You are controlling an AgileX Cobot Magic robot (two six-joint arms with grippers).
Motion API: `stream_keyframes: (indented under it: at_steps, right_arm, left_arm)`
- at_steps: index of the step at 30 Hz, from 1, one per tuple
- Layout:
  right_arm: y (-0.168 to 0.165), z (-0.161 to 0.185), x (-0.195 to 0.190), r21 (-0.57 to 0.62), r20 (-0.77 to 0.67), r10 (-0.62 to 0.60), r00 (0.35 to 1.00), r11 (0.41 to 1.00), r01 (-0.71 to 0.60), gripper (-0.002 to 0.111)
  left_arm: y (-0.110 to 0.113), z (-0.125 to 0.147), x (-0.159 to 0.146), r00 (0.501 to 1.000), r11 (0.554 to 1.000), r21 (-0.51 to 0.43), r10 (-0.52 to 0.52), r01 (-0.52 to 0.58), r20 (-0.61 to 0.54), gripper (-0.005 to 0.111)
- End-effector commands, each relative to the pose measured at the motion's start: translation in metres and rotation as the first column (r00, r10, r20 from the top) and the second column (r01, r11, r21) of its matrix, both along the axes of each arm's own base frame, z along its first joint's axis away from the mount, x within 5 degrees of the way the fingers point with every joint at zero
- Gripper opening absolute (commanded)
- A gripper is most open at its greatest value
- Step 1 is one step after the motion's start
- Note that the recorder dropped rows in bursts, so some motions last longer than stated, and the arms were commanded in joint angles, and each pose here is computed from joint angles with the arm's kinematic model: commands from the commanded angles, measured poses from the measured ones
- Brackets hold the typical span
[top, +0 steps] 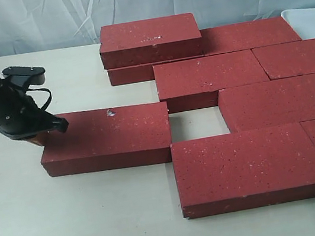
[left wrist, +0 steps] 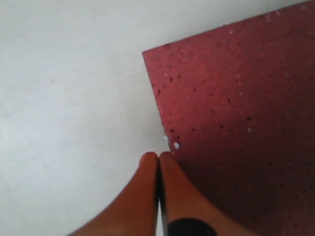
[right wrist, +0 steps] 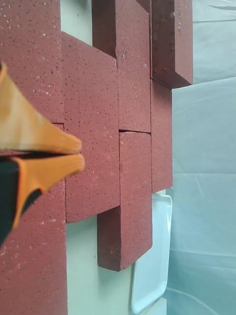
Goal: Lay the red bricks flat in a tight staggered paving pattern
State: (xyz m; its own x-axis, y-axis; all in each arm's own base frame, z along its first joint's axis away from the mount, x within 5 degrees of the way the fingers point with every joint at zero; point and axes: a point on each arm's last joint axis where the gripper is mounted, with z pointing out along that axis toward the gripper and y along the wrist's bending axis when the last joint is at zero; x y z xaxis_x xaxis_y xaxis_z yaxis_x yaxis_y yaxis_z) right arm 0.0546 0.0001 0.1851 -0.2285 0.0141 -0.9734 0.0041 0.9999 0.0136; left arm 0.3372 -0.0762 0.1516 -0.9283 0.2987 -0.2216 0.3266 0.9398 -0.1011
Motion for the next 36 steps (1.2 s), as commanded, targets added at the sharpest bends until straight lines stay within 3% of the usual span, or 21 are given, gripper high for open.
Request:
stream_keyframes:
  at_steps: [1, 7, 15, 18, 19, 21, 22, 24, 26, 31, 36]
  right_arm:
    - [0.000, 0.001, 0.000, 0.000, 0.014, -0.006, 1.000, 1.000, 0.006, -0.001]
    - [0.000, 0.001, 0.000, 0.000, 0.014, -0.006, 1.000, 1.000, 0.006, -0.001]
    - [0.000, 0.001, 0.000, 0.000, 0.014, -0.006, 1.000, 1.000, 0.006, -0.001]
    - [0.000, 0.001, 0.000, 0.000, 0.014, -0.006, 1.000, 1.000, 0.006, -0.001]
    - [0.000, 0.001, 0.000, 0.000, 0.014, -0.006, 1.000, 1.000, 0.006, -0.001]
    - [0.000, 0.001, 0.000, 0.000, 0.014, -0.006, 1.000, 1.000, 0.006, -0.001]
    - [0.000, 0.001, 0.000, 0.000, 0.014, -0.006, 1.000, 1.000, 0.006, -0.001]
    - [0.000, 0.001, 0.000, 0.000, 0.014, -0.006, 1.000, 1.000, 0.006, -0.001]
    - [0.000, 0.001, 0.000, 0.000, 0.014, -0.006, 1.000, 1.000, 0.006, -0.001]
    - [0.000, 0.001, 0.000, 0.000, 0.014, -0.006, 1.000, 1.000, 0.006, -0.001]
    - [0.000, 0.001, 0.000, 0.000, 0.014, -0.006, 1.000, 1.000, 0.006, -0.001]
  left_arm:
    - [-0.007, -0.001, -0.004, 0.999, 0.999, -0.036, 0.032, -0.033, -0.037, 0.001]
    - [0.014, 0.000, 0.002, 0.998, 0.998, -0.010, 0.067, -0.067, -0.011, 0.005]
    - [0.038, 0.032, 0.008, 0.992, 0.993, 0.003, 0.114, -0.114, 0.051, 0.050]
    - [0.038, 0.055, 0.006, 0.990, 0.994, -0.004, 0.109, -0.109, 0.092, 0.051]
    - [0.033, 0.063, 0.004, 0.989, 0.995, -0.026, 0.103, -0.101, 0.105, 0.047]
    - [0.004, 0.081, -0.007, 0.978, 0.987, -0.060, -0.137, 0.148, 0.157, 0.018]
    - [-0.018, 0.083, -0.014, 0.941, 0.948, -0.085, -0.289, 0.307, 0.177, 0.000]
    - [-0.064, 0.079, -0.032, 0.800, 0.804, -0.096, -0.557, 0.587, 0.224, 0.001]
    - [-0.101, 0.061, -0.046, 0.695, 0.694, -0.089, -0.690, 0.714, 0.200, 0.001]
    - [-0.143, 0.015, -0.061, 0.622, 0.612, -0.115, -0.778, 0.782, 0.092, 0.001]
    - [-0.164, -0.001, -0.057, 0.617, 0.624, -0.023, -0.765, 0.781, 0.187, 0.001]
